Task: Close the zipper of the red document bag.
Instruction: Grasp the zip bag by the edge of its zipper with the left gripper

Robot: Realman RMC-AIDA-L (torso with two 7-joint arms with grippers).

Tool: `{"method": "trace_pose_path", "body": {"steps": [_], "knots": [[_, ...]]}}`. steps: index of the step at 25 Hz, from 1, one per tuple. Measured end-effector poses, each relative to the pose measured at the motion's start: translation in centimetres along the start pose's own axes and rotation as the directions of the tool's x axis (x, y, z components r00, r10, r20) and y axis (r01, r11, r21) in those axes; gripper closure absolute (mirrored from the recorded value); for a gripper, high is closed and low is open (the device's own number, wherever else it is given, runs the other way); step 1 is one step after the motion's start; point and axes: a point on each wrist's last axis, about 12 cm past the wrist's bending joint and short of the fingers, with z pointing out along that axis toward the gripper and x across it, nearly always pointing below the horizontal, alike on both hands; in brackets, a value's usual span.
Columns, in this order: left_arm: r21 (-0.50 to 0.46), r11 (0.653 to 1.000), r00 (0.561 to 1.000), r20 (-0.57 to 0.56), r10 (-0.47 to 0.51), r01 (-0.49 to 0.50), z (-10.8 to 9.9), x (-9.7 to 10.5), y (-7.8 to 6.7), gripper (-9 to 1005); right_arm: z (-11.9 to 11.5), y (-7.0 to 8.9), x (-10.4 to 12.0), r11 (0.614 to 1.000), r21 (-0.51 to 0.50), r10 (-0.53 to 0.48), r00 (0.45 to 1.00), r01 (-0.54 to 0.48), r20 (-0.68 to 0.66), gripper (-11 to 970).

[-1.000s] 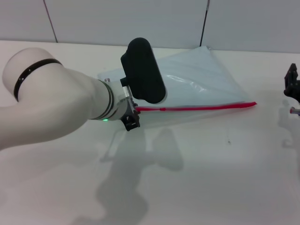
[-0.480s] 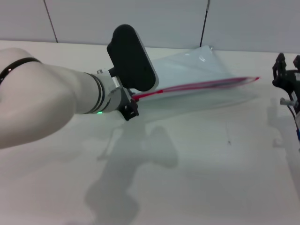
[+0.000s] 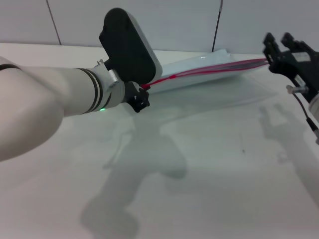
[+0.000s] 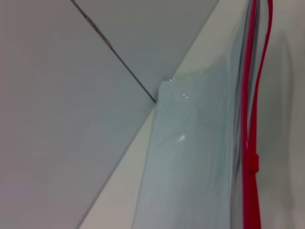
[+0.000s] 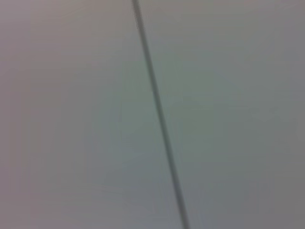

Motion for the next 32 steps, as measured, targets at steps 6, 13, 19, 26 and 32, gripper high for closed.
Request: {"method": "trace_pose_path", "body": {"steps": [6,13,19,26,32], "knots": [[-0.022,1.0,0.999,0.031,-0.012,0.013,-0.6,-0.4,0.5,940,0.1,1.7,-2.8,0.993,-0.119,0.011,1.0,-0.011,-0.004,565],[-0.026,1.0,0.999,0.038,-0.011,0.012,-0.7,-0.3,0.4,939,1.2,2.4,-5.1,0.983,-0.183,-0.014,0.999,0.007,-0.04,566],[-0.03,0.999,0.999,0.045,-0.01,0.011,-0.8,-0.4,0.5,939,2.2,1.9,-6.4,0.972,-0.223,-0.102,0.987,0.072,-0.124,568],[-0.034,0.999,0.999,0.048,-0.01,0.012,-0.9,-0.4,0.6,939,2.9,2.7,-8.4,0.934,-0.303,-0.252,0.952,0.192,-0.174,569],[-0.041,0.999,0.998,0.061,-0.009,0.012,-0.9,-0.6,0.7,940,3.6,4.5,-9.8,0.874,-0.384,-0.388,0.904,0.298,-0.18,570]]}}
